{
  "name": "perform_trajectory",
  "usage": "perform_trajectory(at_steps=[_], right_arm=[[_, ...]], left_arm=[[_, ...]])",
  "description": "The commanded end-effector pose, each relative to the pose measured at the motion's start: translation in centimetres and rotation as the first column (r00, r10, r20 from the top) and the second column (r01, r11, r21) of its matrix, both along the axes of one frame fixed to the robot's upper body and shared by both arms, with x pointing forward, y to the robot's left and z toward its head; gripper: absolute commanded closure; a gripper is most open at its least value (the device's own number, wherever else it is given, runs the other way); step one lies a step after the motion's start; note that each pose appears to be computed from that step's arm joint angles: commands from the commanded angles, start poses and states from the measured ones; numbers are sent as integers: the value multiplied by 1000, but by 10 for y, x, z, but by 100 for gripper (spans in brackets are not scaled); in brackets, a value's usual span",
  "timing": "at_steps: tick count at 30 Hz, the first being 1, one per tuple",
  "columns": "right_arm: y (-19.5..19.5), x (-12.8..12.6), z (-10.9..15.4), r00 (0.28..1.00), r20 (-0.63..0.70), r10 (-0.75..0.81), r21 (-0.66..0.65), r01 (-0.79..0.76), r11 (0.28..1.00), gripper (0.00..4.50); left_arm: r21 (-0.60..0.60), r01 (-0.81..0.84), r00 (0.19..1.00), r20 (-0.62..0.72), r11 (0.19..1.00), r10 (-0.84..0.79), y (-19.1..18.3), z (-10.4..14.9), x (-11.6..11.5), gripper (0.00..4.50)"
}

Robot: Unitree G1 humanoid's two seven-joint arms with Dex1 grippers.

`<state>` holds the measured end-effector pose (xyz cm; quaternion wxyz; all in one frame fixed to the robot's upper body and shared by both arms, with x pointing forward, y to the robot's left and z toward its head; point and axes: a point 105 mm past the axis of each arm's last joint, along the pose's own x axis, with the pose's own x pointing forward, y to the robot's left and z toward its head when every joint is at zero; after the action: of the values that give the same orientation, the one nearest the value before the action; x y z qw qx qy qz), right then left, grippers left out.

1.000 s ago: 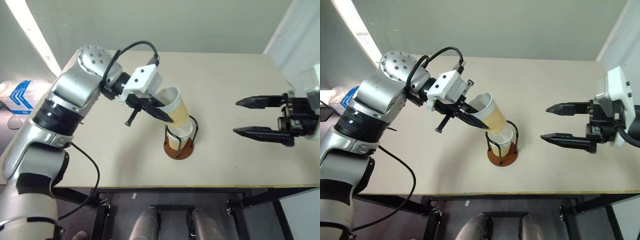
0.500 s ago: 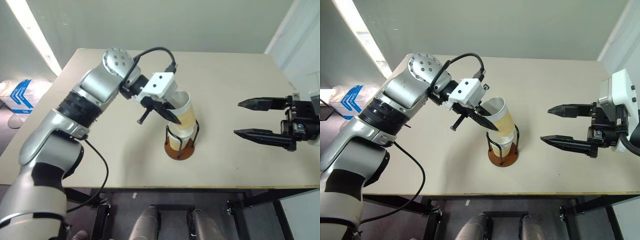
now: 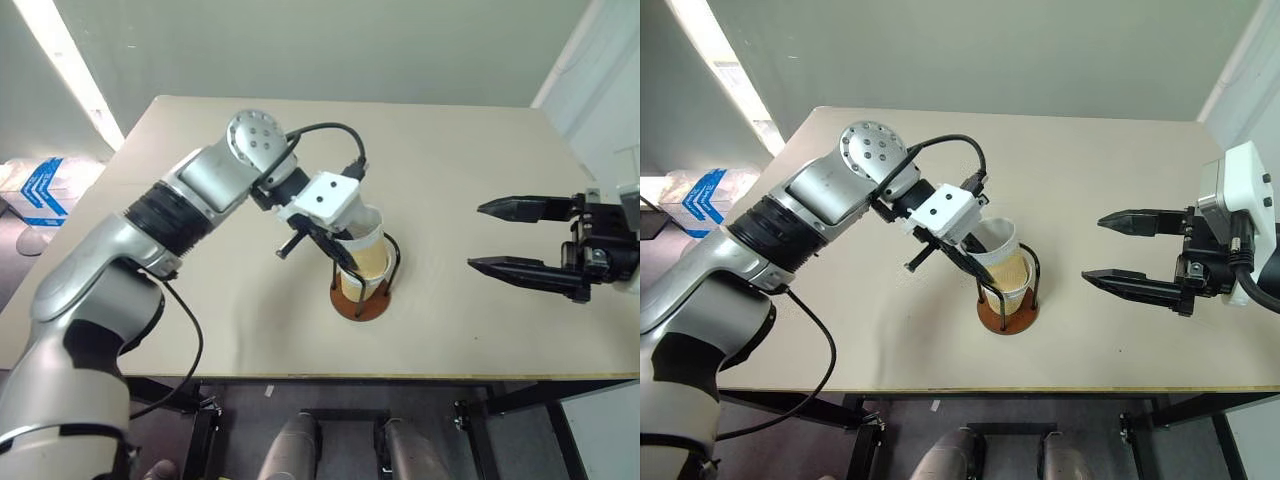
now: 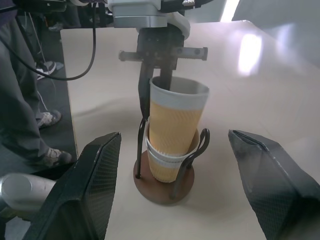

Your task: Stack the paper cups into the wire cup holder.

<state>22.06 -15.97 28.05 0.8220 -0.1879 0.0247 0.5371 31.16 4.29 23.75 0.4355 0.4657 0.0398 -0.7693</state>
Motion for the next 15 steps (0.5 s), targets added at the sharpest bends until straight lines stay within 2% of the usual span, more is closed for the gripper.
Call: perform_trajectory(at_steps=[1, 6, 8, 11, 15], right_arm=[[-2, -3, 9, 998, 56, -5, -7, 5, 1000, 87], [-4, 0, 8, 999, 43, -14, -7, 14, 1000, 87], [-3, 3, 8, 999, 39, -18, -1, 18, 1000, 87], [-3, 7, 5, 999, 29, -31, 9, 31, 999, 87], [-6, 17, -1, 998, -3, -58, 27, 59, 998, 87]], left_arm=[[-7, 31, 998, 50, 999, -31, -5, 17, 1, 274], [-154, -23, 998, 62, 988, 33, -15, 54, 12, 90], [-240, -38, 999, 13, 970, 42, -17, 69, 9, 15], [-344, -83, 995, -86, 935, 56, -8, 84, 2, 6], [-416, -241, 968, -167, 877, 187, 21, 81, 10, 6]])
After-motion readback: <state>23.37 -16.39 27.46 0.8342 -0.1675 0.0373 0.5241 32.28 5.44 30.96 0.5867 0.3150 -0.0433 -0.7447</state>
